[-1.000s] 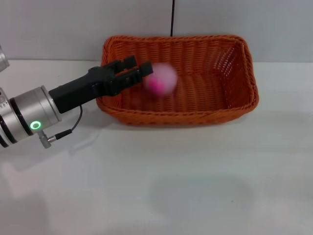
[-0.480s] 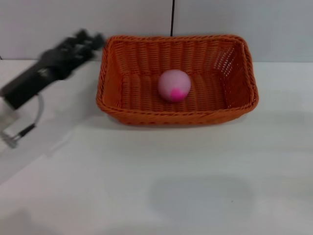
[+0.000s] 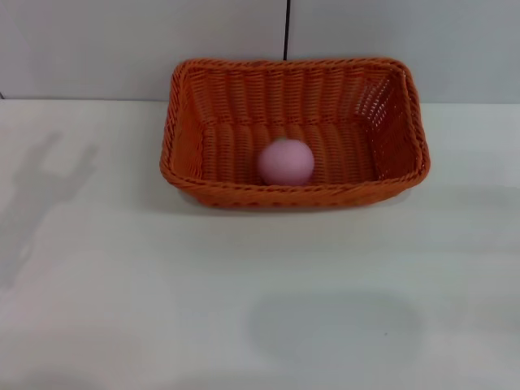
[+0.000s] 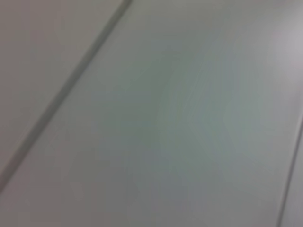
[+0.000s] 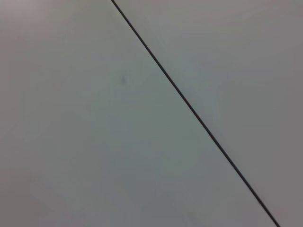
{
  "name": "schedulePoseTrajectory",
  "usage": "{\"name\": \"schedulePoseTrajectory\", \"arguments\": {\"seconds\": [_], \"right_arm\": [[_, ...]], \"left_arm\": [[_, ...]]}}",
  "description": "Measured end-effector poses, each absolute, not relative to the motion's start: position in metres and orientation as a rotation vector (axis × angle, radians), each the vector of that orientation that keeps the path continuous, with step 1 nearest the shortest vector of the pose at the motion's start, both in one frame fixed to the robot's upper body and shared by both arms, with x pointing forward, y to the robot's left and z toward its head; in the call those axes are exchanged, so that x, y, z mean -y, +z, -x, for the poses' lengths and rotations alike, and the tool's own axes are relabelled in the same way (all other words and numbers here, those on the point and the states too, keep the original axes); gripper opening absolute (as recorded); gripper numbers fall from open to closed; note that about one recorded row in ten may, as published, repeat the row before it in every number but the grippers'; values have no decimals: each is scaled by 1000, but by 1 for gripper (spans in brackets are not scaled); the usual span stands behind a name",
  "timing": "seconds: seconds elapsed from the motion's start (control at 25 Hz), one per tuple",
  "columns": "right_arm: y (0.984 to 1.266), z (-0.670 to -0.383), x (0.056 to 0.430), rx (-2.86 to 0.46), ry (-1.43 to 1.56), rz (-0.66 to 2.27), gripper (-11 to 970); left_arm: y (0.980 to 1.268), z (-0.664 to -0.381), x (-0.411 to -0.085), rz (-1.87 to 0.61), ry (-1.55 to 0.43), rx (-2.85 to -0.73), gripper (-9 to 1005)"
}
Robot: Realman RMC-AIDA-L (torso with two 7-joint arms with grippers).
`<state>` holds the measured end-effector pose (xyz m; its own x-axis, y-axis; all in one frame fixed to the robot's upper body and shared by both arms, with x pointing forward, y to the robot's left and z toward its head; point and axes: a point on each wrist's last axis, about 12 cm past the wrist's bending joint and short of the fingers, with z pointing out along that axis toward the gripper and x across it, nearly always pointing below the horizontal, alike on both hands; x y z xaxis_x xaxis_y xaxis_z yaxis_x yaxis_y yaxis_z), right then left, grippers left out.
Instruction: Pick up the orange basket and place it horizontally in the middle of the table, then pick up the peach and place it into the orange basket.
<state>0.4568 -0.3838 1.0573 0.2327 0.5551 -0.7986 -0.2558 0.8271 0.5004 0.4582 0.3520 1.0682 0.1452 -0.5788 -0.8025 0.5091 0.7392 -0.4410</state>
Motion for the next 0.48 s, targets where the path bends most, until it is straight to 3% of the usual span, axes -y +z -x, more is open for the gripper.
{"name": "schedulePoseTrajectory", "arguments": {"seconds": [0.48], "right_arm": [[1051, -450, 390, -1230, 532, -346, 545]], "left_arm": [[1067, -433, -362, 53, -505, -1063, 859]]}}
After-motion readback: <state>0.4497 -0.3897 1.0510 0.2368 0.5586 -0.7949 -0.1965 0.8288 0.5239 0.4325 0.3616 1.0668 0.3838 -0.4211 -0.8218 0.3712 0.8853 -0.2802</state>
